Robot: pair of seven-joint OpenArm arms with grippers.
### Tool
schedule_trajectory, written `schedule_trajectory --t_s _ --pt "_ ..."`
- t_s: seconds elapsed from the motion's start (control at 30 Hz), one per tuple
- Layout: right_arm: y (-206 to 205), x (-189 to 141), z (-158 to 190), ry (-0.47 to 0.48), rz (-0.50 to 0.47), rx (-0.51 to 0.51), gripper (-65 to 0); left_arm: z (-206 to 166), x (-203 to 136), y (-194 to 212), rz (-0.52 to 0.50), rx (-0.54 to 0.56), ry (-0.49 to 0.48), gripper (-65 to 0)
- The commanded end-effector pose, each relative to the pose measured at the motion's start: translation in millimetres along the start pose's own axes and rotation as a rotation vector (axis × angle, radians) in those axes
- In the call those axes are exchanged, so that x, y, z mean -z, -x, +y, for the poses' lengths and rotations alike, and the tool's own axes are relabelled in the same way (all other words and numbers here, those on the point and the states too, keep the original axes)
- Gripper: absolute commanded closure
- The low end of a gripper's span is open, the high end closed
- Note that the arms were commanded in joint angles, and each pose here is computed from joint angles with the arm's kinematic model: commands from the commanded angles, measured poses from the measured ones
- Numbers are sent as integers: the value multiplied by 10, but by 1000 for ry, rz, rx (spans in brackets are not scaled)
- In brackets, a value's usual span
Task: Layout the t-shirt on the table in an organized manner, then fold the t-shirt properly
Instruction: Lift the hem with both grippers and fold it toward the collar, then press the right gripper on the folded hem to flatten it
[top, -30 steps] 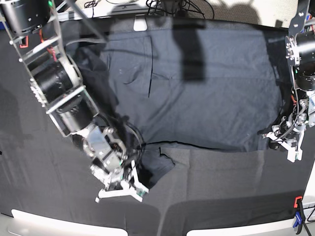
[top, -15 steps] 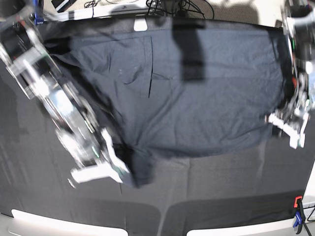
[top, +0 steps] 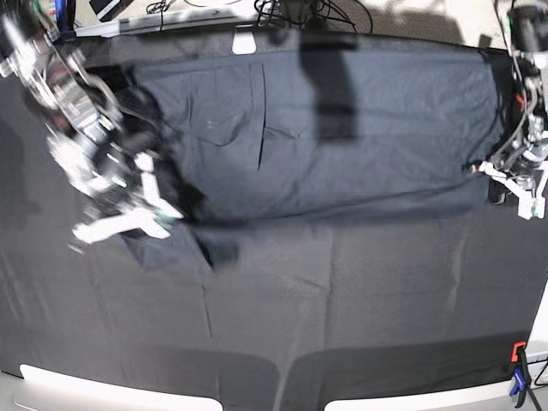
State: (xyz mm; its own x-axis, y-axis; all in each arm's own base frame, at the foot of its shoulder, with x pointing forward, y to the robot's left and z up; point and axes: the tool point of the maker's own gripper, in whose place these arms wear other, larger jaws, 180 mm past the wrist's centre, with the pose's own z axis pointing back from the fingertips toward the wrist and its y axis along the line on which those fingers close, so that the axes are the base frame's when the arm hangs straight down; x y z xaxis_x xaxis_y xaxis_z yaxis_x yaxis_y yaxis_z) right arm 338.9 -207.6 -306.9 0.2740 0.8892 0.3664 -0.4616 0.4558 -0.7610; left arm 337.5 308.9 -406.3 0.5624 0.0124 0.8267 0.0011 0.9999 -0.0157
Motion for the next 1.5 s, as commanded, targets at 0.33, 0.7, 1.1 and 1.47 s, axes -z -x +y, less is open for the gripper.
schedule_trajectory --t_s 0.33,0.7,1.1,1.47 --pt "176 -470 -124 61 14 46 0 91 -257 -448 -101 53 -56 0" --pt "284 -814 150 22 82 -10 0 273 -544 -207 -68 45 -102 0" --pt "233 -715 552 -194 47 183 -205 265 -562 -155 -60 44 -97 0" --pt "-301 142 464 -310 31 615 -271 233 -558 -156 -60 51 -80 0"
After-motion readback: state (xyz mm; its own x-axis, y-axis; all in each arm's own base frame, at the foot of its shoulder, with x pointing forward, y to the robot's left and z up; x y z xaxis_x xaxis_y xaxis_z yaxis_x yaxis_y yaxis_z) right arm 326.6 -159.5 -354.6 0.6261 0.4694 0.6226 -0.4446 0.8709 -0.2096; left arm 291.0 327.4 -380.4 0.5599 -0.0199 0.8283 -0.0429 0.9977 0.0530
